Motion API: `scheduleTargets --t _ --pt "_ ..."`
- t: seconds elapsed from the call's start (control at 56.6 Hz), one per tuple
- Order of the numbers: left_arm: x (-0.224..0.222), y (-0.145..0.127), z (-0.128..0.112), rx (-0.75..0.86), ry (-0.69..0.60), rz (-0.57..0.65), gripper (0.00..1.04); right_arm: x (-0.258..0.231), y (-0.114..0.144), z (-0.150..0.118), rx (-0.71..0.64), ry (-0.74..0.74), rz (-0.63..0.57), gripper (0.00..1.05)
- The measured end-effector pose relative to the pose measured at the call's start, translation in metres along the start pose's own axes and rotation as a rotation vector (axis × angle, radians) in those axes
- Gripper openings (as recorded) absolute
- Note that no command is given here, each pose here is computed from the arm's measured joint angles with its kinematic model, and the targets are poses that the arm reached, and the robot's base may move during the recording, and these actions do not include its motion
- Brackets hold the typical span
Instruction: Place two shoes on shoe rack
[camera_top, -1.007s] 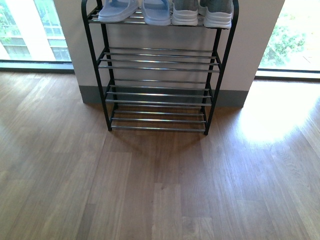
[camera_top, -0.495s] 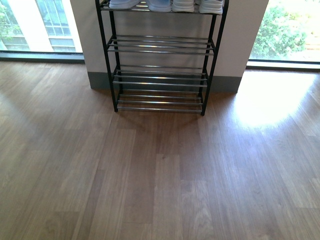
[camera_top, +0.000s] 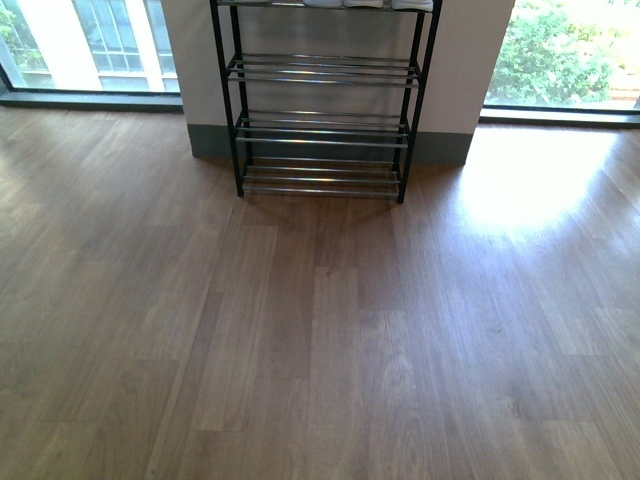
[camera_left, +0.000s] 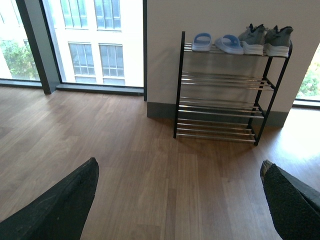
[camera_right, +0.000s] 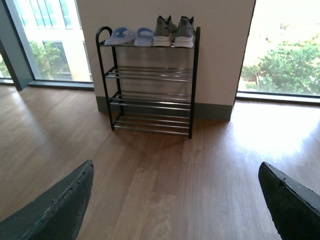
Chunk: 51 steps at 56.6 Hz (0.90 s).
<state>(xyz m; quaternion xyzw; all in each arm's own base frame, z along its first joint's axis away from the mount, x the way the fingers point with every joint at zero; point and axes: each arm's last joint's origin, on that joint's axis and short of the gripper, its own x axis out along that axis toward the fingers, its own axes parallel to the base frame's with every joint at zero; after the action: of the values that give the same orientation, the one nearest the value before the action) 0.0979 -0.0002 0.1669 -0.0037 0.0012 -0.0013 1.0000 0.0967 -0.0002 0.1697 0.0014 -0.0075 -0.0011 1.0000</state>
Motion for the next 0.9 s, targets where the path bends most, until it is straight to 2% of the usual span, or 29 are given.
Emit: scheduleTargets --t 0.901 --pt "0.0000 0.0000 0.0000 0.000 0.000 0.000 0.95 0.0000 0.0000 0.0000 0.000 0.000 0.000 0.96"
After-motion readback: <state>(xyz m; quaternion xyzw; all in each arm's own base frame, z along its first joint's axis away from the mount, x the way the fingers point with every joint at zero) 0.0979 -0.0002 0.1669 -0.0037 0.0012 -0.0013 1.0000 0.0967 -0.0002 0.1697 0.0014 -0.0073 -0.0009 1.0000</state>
